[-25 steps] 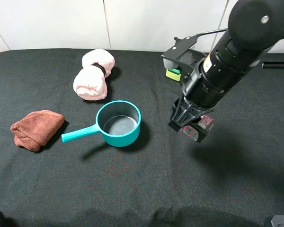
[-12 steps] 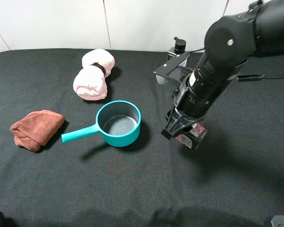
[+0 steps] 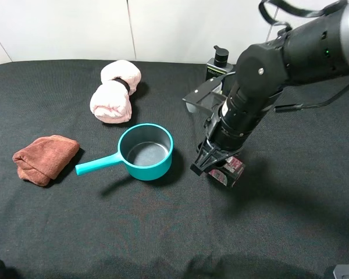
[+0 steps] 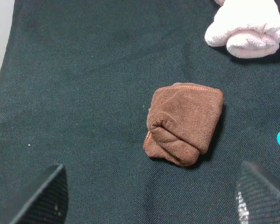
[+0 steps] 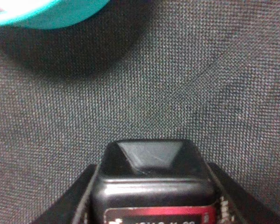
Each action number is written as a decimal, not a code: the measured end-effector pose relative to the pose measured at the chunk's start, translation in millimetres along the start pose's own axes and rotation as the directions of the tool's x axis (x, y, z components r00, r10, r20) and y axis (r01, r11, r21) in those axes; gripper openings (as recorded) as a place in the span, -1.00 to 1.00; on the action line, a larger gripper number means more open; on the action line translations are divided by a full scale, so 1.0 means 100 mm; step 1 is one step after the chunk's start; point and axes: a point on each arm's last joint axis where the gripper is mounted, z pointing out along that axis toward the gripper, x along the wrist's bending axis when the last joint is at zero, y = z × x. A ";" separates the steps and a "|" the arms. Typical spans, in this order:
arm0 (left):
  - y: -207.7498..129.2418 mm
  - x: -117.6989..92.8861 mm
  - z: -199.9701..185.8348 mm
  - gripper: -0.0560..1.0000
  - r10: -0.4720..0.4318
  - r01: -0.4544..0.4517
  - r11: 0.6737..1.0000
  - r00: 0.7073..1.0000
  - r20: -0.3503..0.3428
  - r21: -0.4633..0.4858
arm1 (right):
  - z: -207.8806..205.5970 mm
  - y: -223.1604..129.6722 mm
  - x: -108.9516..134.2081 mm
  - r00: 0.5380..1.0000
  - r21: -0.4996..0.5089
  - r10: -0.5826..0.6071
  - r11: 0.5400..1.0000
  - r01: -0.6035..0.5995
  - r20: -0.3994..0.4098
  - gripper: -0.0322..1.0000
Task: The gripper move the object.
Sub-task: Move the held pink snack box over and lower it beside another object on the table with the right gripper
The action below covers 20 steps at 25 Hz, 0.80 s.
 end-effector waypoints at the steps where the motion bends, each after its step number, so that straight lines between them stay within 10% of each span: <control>1: 0.00 0.00 0.00 0.56 0.000 0.000 1.000 1.000 0.000 0.000 | 0.03 0.00 0.00 1.000 0.007 0.003 1.000 -0.003 -0.002 -0.29; 20: 0.00 0.00 0.00 0.56 0.000 0.000 1.000 1.000 0.000 0.000 | 0.22 0.06 -0.02 1.000 -0.028 0.019 0.999 -0.019 -0.005 -0.29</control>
